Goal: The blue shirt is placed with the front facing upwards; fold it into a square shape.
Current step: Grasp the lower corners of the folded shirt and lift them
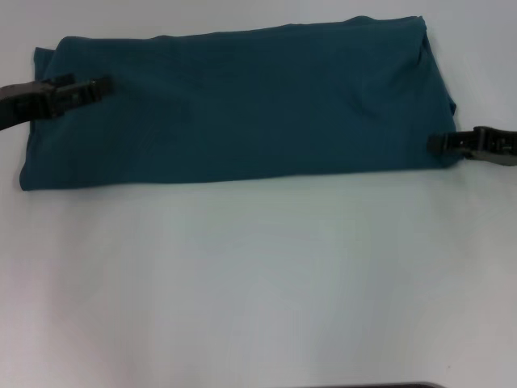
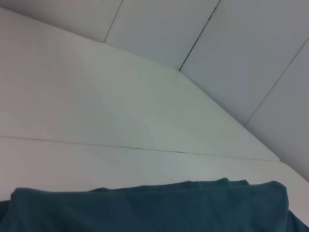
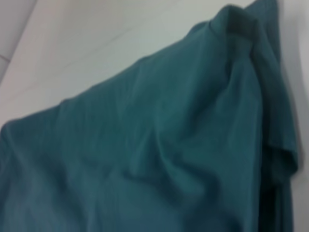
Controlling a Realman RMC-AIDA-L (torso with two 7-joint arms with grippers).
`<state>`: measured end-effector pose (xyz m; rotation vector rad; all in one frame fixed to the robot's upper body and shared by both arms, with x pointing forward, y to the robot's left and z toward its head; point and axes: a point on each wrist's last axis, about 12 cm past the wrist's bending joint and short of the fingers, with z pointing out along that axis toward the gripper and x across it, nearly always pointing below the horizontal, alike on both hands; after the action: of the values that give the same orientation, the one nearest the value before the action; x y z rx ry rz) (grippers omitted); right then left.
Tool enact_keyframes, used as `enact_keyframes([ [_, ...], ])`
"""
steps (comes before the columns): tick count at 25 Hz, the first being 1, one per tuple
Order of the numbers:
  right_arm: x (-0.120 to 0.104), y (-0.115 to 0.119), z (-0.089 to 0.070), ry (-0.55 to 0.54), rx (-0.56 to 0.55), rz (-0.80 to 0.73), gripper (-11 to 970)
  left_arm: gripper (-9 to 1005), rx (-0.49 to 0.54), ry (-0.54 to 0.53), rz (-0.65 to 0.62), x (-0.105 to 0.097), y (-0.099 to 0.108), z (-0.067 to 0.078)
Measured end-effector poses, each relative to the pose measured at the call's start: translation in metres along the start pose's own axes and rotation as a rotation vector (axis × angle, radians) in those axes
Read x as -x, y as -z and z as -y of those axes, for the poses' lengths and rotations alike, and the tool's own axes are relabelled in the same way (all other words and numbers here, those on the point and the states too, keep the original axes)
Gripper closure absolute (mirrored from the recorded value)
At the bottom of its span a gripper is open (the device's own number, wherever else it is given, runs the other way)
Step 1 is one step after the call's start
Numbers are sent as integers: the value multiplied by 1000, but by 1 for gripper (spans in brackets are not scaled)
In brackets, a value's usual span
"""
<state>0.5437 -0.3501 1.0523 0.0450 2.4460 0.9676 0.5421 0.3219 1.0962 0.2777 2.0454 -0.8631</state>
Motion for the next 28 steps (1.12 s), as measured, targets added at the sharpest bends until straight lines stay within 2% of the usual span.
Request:
enact_keyframes([
  [2,0,-2,0,9,-7,-12,454,120,-1,2,0,0,0,0],
  [5,0,-1,0,6,-9,-9,690,121,-1,5,-2,-1,1,0],
  [10,1,7,4,-10,-9,13,885,121,-1,8,-3,-2,2,0],
  [19,2,10,6,-14,-12,20,941,120,8,8,-10,-3,3,-2],
  [28,2,12,8,-24,-17,34,947,120,103,50,-106,-16,16,-19],
])
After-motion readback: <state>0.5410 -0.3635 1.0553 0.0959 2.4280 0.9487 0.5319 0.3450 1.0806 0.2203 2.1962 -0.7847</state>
